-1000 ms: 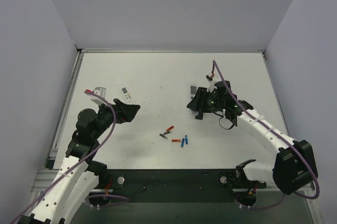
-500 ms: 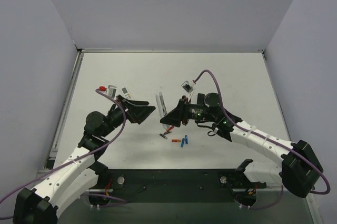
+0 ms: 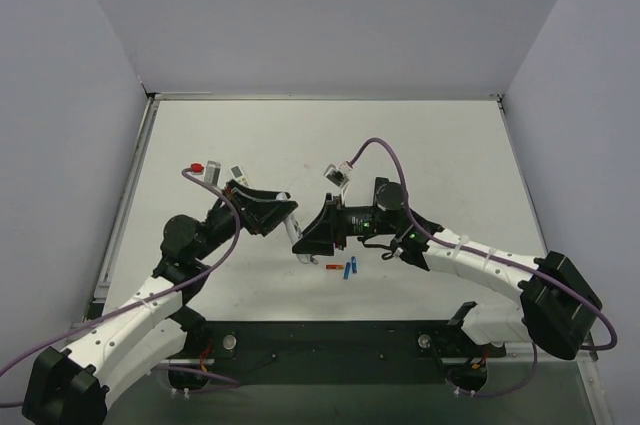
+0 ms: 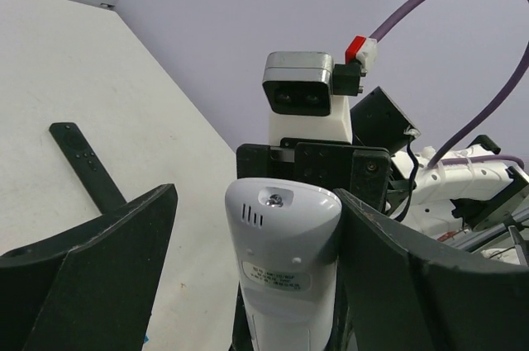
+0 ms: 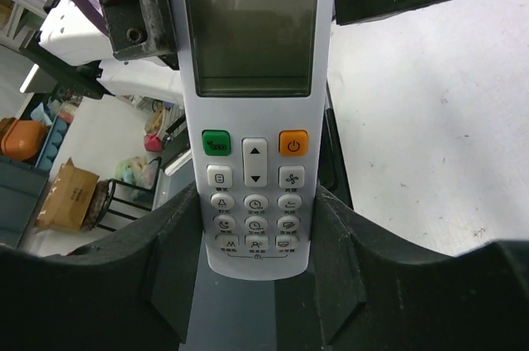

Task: Load the batteries into the remote control
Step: Adjust the remote control.

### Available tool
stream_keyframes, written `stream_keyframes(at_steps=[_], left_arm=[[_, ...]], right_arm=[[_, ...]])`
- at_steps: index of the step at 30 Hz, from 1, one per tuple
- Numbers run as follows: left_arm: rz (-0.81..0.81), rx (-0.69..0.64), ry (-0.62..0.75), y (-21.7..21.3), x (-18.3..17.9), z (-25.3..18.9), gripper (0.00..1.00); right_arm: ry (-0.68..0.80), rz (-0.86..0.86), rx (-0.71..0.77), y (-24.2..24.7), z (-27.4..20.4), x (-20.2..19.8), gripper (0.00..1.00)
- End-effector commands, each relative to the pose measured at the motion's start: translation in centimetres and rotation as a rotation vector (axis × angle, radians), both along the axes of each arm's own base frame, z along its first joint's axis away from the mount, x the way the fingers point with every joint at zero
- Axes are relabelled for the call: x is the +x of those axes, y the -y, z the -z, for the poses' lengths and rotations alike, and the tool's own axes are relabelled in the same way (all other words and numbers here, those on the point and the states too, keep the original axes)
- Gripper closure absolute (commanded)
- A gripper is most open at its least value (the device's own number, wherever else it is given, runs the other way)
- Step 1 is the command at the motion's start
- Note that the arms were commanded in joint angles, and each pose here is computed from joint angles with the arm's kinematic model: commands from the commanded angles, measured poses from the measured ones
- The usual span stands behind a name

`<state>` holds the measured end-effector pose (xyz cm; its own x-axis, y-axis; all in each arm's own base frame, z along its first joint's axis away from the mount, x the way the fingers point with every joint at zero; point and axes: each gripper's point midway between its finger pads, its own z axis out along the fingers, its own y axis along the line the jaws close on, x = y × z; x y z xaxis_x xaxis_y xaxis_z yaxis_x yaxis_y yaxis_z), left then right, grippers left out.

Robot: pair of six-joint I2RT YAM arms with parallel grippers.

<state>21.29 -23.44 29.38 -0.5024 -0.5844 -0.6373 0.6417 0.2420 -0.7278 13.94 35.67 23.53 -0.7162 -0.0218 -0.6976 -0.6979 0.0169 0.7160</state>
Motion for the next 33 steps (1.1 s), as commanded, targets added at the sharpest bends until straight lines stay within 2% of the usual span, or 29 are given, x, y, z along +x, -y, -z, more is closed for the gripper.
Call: stream_keyframes(at_steps=[1,4,5,7,8,9,11,12,13,15,19,23,27,33], left_arm=[[0.059,-0.072,0.042,0.4,-1.3,-2.1,0.19],[0.047,-0.087,0.030,0.1,-1.5,-2.1,0.38],[0.038,-0.086,0.020,0.1,-1.4,-1.9,0.49],[0.000,-0.089,0.001,-0.5,-1.2,-1.7,0.61],[-0.019,-0.086,-0.010,-0.7,-1.0,-1.6,0.74],[-0.066,-0.095,-0.013,-1.3,-0.6,-1.9,0.80],[-0.125,-0.033,-0.105,-1.7,0.3,0.1,0.90],[-0.205,-0.019,-0.113,-2.7,1.2,-0.4,0.98],[-0.254,0.069,-0.228,-3.2,1.8,2.4,1.00],[-0.368,0.125,-0.284,-4.9,2.9,2.9,1.00],[-0.456,0.230,-0.399,-6.3,3.3,5.9,1.00],[-0.490,0.265,-0.448,-6.7,3.6,7.0,1.00],[-0.512,0.267,-0.464,-6.9,4.0,7.4,1.00],[-0.506,0.258,-0.461,-6.6,4.1,7.3,1.00]], right_arm=[[0.124,-0.048,0.130,-0.6,-4.1,-0.3,0.79],[0.129,-0.038,0.126,-0.7,-3.9,-0.1,0.76],[0.121,-0.032,0.112,-0.7,-3.5,0.0,0.75],[0.133,-0.004,0.100,-0.8,-3.3,0.6,0.66],[0.124,0.008,0.079,-0.8,-2.7,0.8,0.59],[0.127,0.022,0.070,-0.7,-2.6,0.9,0.43],[0.139,0.074,0.029,-0.6,-1.7,1.8,0.28],[0.148,0.091,0.020,-0.4,-1.7,2.0,0.15],[0.179,0.142,0.005,-0.3,-1.6,2.8,0.13],[0.201,0.205,-0.056,0.2,-0.8,3.5,0.10],[0.305,0.328,-0.225,0.8,1.5,4.4,0.10],[0.409,0.430,-0.338,0.1,2.2,5.0,0.17],[0.441,0.439,-0.398,-1.7,3.4,4.8,0.25],[0.453,0.404,-0.479,-4.3,5.6,4.4,0.31]])
